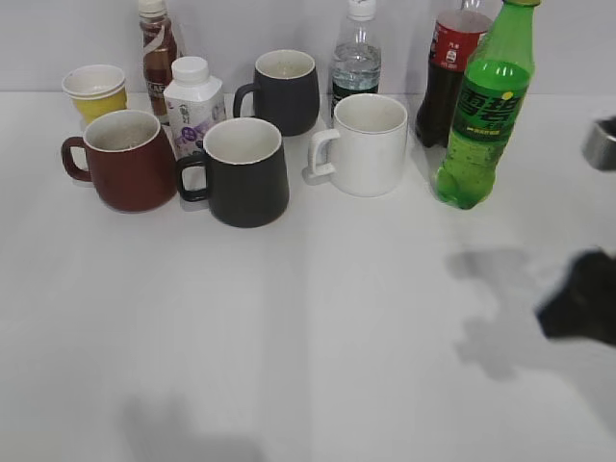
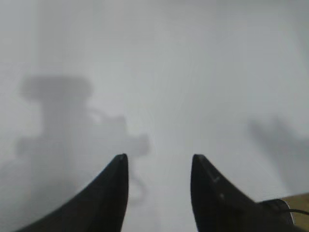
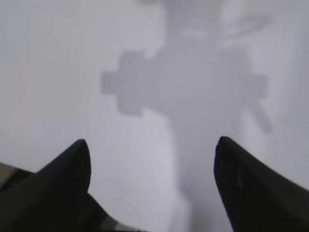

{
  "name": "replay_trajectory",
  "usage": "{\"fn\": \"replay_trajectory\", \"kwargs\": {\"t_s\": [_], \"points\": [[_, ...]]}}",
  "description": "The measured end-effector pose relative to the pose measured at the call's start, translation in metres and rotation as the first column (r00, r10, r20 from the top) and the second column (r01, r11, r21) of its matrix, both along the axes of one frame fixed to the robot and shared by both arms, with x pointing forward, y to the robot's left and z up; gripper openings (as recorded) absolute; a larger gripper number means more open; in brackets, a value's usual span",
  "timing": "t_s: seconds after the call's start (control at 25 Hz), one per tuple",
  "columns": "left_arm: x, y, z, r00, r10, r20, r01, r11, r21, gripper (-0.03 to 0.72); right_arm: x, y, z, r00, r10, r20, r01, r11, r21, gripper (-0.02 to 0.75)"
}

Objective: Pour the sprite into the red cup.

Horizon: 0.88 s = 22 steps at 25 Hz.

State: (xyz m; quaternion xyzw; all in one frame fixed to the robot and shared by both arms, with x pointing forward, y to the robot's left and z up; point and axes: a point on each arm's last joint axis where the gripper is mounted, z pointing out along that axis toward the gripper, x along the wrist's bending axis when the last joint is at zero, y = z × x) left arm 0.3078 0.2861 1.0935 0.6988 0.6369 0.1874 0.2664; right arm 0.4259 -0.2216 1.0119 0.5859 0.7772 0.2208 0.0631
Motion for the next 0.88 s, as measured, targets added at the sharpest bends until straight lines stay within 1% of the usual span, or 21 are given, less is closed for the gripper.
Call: {"fn": "replay_trajectory", "kwargs": {"t_s": [0.04, 0.08, 0.16, 0.24, 0.28, 0.32, 0.36, 0.4, 0.52, 0.68, 0.8, 0.88], "points": [[-0.005, 0.001, 0.001, 1.0, -0.011, 0.016, 0.011, 1.0, 0.01, 0.334, -0.009, -0.003, 0.005, 1.0, 0.014, -0.022, -0.014, 1.0, -0.013, 0.594], [-0.011, 0.002, 0.001, 0.999, -0.026, 0.038, 0.025, 1.0, 0.005, 0.334, -0.018, -0.007, 0.01, 0.999, 0.018, -0.03, -0.019, 0.999, -0.026, 0.594], [-0.017, 0.004, -0.005, 0.997, -0.042, 0.057, 0.041, 0.999, 0.022, 0.334, -0.032, -0.014, 0.022, 1.0, 0.005, -0.017, -0.006, 0.999, -0.043, 0.594], [-0.023, 0.005, -0.019, 0.998, -0.049, 0.034, 0.048, 0.998, 0.031, 0.334, -0.05, -0.022, 0.034, 1.0, -0.004, 0.016, 0.005, 0.999, -0.051, 0.594], [-0.027, 0.005, -0.026, 0.998, -0.052, 0.019, 0.052, 0.998, 0.025, 0.334, -0.058, -0.025, 0.039, 0.999, 0.0, 0.035, 0.002, 0.998, -0.055, 0.594], [-0.031, 0.007, -0.031, 0.999, -0.049, 0.018, 0.048, 0.998, 0.037, 0.334, -0.068, -0.029, 0.045, 0.998, -0.004, 0.061, 0.007, 0.998, -0.055, 0.594], [-0.034, 0.008, -0.034, 0.999, -0.049, 0.018, 0.048, 0.998, 0.036, 0.334, -0.08, -0.034, 0.052, 0.994, -0.004, 0.108, 0.01, 0.999, -0.048, 0.594], [-0.039, 0.009, -0.034, 0.998, -0.053, 0.041, 0.052, 0.998, 0.031, 0.334, -0.088, -0.038, 0.056, 0.991, -0.005, 0.135, 0.011, 0.999, -0.048, 0.594], [-0.049, 0.012, -0.033, 0.993, -0.059, 0.107, 0.055, 0.998, 0.04, 0.334, -0.116, -0.051, 0.065, 0.964, -0.019, 0.266, 0.029, 0.999, -0.037, 0.593], [-0.058, 0.015, -0.032, 0.977, -0.071, 0.203, 0.065, 0.997, 0.039, 0.333, -0.147, -0.066, 0.065, 0.914, -0.052, 0.402, 0.064, 0.998, -0.018, 0.593], [-0.052, 0.013, -0.034, 0.964, -0.072, 0.257, 0.066, 0.997, 0.031, 0.333, -0.163, -0.075, 0.056, 0.873, -0.064, 0.483, 0.085, 0.996, -0.021, 0.591], [-0.049, 0.012, -0.037, 0.961, -0.074, 0.267, 0.068, 0.997, 0.032, 0.333, -0.167, -0.077, 0.044, 0.858, -0.067, 0.509, 0.086, 0.996, -0.013, 0.591]]}}
